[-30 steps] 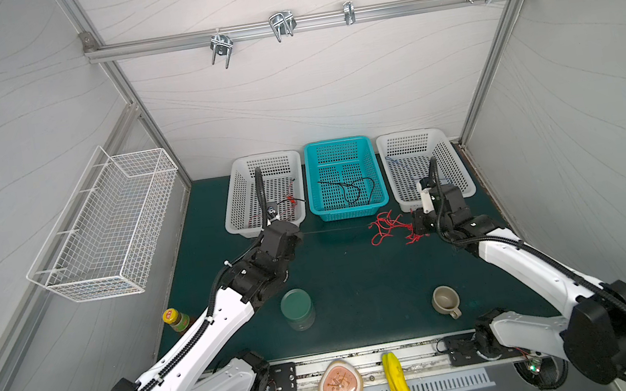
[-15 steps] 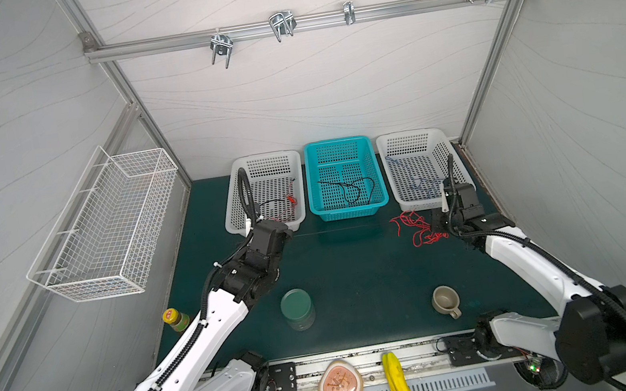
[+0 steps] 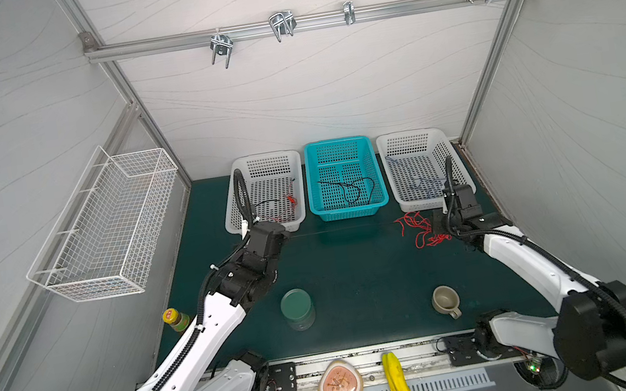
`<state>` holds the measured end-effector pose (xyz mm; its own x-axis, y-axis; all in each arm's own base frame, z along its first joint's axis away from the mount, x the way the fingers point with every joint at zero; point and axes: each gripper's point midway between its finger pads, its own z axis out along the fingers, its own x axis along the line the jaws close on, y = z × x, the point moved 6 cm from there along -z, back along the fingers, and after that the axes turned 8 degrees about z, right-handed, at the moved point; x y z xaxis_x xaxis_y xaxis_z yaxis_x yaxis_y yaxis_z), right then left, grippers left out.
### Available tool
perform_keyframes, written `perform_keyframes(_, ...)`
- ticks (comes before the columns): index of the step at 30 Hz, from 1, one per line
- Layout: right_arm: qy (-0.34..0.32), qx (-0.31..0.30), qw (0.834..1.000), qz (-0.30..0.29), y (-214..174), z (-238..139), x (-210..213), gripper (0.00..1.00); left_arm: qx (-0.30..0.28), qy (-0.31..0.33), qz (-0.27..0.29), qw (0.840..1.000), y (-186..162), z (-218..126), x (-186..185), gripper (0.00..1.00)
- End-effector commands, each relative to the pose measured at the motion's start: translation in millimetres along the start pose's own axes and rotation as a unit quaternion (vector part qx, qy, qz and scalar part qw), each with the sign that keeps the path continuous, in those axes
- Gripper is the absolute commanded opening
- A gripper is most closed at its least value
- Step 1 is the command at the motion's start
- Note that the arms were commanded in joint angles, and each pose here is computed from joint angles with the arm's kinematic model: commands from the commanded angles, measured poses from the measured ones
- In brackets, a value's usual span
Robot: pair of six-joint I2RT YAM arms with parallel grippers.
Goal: Untangle the cables
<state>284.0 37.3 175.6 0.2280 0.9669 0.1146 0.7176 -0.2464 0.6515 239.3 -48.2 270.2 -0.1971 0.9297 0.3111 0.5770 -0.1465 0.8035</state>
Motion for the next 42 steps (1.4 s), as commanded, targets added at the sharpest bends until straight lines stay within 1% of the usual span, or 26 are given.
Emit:
perform_keyframes(1,-0.073,0.002,0.997,0.011,4.0,1.4,-19.2,0.00,-0.009,0.047,-0.030,0.998,10.9,-2.9,17.8,0.00)
perform_keyframes(11,-0.104,0.015,0.994,0.020,1.8,7.6,-36.0,0.00,-0.001,0.059,-0.039,0.998,8.6,-3.6,27.5,0.00)
perform_keyframes(13,-0.087,0.016,0.996,0.013,2.4,8.6,-32.6,0.00,-0.004,0.049,-0.042,0.998,9.3,-5.5,27.2,0.00)
perform_keyframes(17,0.014,0.007,1.000,0.001,1.6,8.2,-9.4,0.00,-0.023,-0.013,-0.054,0.998,11.6,-6.4,15.1,0.00)
perform_keyframes(19,0.050,-0.008,0.999,-0.009,1.9,4.9,4.2,0.00,-0.035,-0.052,-0.057,0.996,14.1,-6.9,6.5,0.00)
perform_keyframes(22,0.095,-0.018,0.994,-0.040,-0.5,1.4,30.3,0.00,-0.043,-0.096,-0.059,0.993,16.7,-6.7,-4.6,0.00)
perform_keyframes(26,0.129,-0.005,0.989,-0.071,-7.6,6.1,59.7,0.00,-0.047,-0.137,-0.054,0.988,21.8,-6.7,-16.2,0.00)
perform_keyframes(29,0.132,0.024,0.988,-0.078,-15.3,18.8,71.0,0.00,-0.056,-0.176,-0.055,0.981,25.1,-8.9,-25.2,0.00)
perform_keyframes(32,0.123,0.048,0.988,-0.082,-19.2,29.4,75.1,0.02,-0.067,-0.220,-0.059,0.971,27.1,-13.2,-34.0,0.00)
perform_keyframes(35,0.123,0.056,0.987,-0.092,-20.0,31.5,80.5,0.07,-0.076,-0.258,-0.065,0.961,28.0,-17.3,-41.4,0.00)
perform_keyframes(39,0.135,0.044,0.982,-0.126,-14.6,23.2,91.3,0.21,-0.077,-0.300,-0.063,0.949,29.1,-20.0,-52.3,0.00)
perform_keyframes(42,0.154,0.021,0.976,-0.153,-7.5,10.0,103.2,0.29,-0.073,-0.317,-0.061,0.943,31.3,-19.7,-58.3,0.00)
